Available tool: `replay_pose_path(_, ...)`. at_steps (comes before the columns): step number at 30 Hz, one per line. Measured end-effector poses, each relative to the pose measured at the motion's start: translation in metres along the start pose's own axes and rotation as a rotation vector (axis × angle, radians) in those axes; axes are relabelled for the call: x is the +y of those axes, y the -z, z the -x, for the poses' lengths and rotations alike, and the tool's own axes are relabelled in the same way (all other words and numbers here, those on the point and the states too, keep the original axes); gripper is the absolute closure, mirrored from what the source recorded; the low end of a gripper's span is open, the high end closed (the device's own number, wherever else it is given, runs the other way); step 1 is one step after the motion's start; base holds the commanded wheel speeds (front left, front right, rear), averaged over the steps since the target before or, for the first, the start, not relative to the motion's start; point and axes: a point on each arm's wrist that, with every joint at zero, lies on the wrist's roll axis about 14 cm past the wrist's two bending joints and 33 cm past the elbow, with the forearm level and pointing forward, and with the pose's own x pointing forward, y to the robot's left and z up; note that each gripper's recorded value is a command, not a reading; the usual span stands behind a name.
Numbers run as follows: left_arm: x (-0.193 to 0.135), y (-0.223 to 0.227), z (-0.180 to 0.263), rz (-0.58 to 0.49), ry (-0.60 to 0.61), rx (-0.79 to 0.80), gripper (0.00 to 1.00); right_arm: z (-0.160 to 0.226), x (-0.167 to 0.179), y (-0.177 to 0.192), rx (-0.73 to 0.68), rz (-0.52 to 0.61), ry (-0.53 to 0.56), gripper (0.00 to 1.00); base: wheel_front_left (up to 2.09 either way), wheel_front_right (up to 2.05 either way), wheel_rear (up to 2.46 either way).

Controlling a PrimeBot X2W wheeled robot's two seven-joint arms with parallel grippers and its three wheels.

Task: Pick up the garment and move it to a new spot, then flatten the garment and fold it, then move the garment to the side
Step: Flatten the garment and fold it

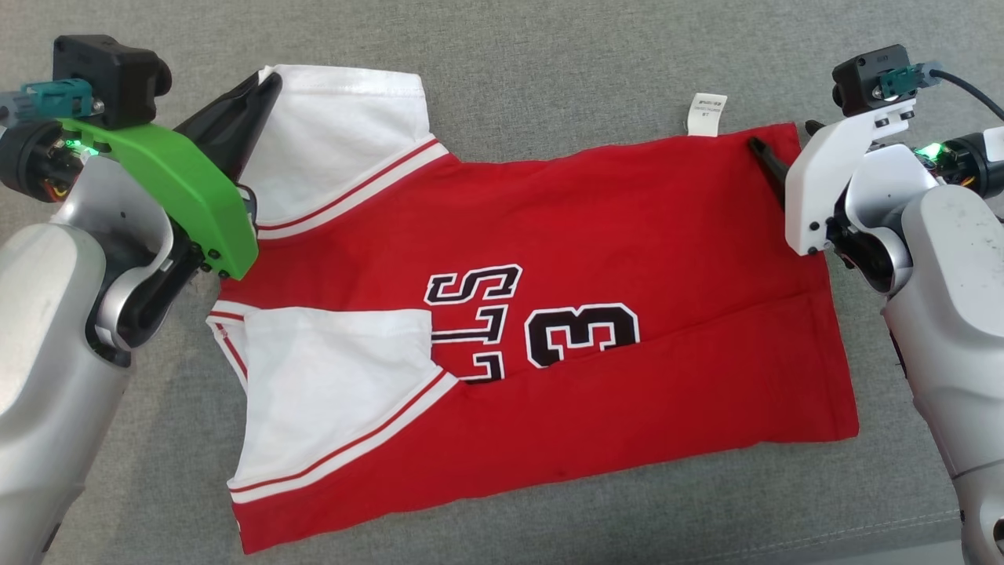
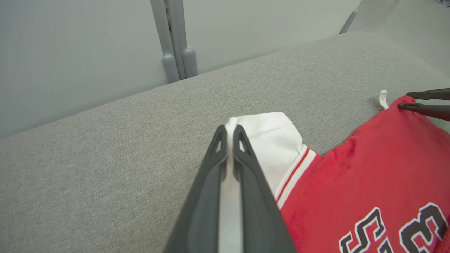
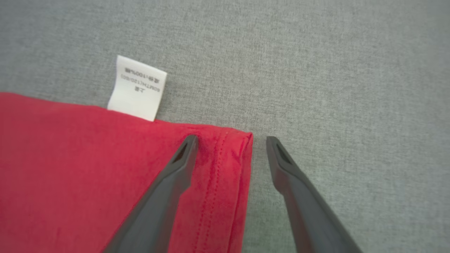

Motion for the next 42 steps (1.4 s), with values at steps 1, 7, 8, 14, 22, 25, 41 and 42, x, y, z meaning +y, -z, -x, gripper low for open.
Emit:
replay_pose_path(1,-0.001,0.0,0.0,0.003,0.003,-0.003,1.0,-0.002,0.0,0.001,0.01,0.0,0.0,0.0,0.0,0.0,0.0)
replay_pose_path(7,-0.003,0.0,0.002,0.007,0.008,-0.013,1.0,-0.01,0.008,0.005,0.035,0.027,-0.016,0.46,0.0,0.0,0.0)
replay_pose_path(8,-0.003,0.0,0.002,0.007,0.009,-0.017,1.0,-0.011,0.008,0.006,0.036,0.034,-0.017,0.58,0.0,0.0,0.0)
replay_pose_path(14,-0.004,-0.005,0.005,0.013,0.01,-0.054,1.0,-0.013,0.016,0.002,0.007,0.068,-0.036,1.0,0.0,0.0,0.0)
replay_pose_path(22,-0.014,-0.015,0.02,0.023,0.018,-0.143,1.0,0.0,0.012,-0.029,-0.164,0.059,-0.019,1.0,0.0,0.0,0.0)
replay_pose_path(25,-0.023,-0.01,0.033,0.042,0.028,-0.164,1.0,0.009,0.017,-0.027,-0.21,0.043,-0.03,1.0,0.0,0.0,0.0)
replay_pose_path(41,-0.069,0.039,0.13,0.236,-0.077,-0.222,1.0,0.088,0.029,0.006,-0.373,-0.039,-0.052,1.0,0.0,0.0,0.0)
replay_pose_path(42,-0.071,0.044,0.133,0.253,-0.082,-0.217,1.0,0.091,0.03,0.009,-0.371,-0.046,-0.052,1.0,0.0,0.0,0.0)
